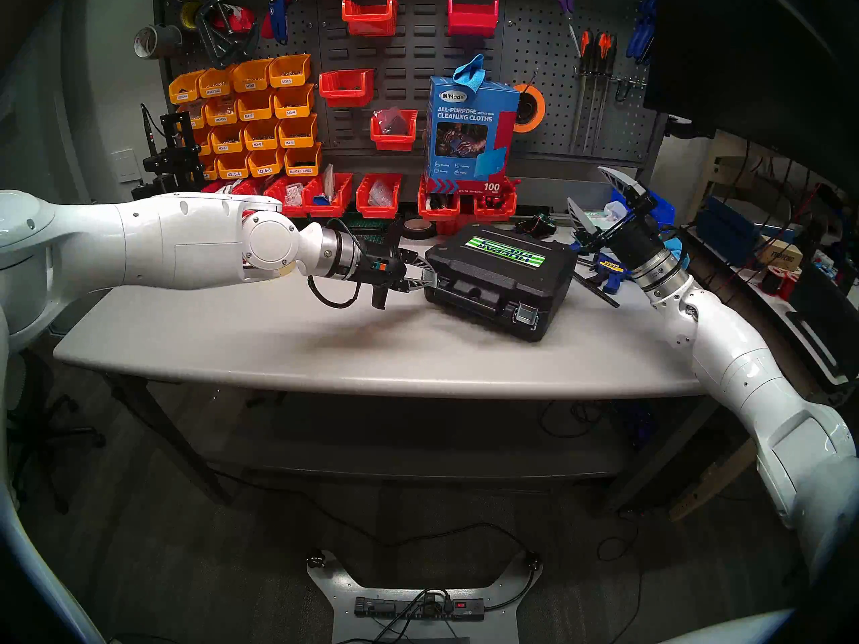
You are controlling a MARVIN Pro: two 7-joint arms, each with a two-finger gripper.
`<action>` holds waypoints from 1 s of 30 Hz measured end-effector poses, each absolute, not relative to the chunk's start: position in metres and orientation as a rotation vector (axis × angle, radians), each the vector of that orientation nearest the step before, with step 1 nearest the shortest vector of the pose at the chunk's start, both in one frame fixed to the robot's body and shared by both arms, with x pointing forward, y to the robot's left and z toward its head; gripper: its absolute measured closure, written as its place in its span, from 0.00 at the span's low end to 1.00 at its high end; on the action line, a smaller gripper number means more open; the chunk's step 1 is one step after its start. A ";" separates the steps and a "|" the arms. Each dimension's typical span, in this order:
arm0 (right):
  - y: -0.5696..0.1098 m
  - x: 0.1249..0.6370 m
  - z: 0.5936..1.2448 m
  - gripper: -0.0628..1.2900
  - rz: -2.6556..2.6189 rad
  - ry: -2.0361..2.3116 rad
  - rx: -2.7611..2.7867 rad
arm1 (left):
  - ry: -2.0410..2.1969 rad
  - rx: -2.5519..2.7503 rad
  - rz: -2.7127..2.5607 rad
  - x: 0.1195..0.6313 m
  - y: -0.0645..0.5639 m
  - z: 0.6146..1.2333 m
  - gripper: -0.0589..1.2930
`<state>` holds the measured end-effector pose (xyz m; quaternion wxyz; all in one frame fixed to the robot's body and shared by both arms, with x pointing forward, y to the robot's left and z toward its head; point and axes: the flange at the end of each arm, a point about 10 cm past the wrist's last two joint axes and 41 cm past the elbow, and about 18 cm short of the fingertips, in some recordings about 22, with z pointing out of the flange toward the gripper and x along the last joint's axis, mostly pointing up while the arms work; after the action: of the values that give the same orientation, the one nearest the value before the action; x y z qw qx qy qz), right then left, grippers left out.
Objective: Open the tool box
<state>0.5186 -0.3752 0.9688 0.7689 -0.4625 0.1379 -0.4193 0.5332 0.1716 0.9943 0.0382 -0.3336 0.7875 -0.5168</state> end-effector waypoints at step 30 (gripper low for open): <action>-0.372 0.524 0.958 0.03 -0.889 0.328 -1.018 | 2.439 -1.154 -1.700 0.505 0.180 1.004 0.33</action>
<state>0.5236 -0.3723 0.9575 0.7678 -0.4691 0.1512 -0.4094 0.5047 0.1795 1.0037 -0.0239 -0.3618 0.7646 -0.5329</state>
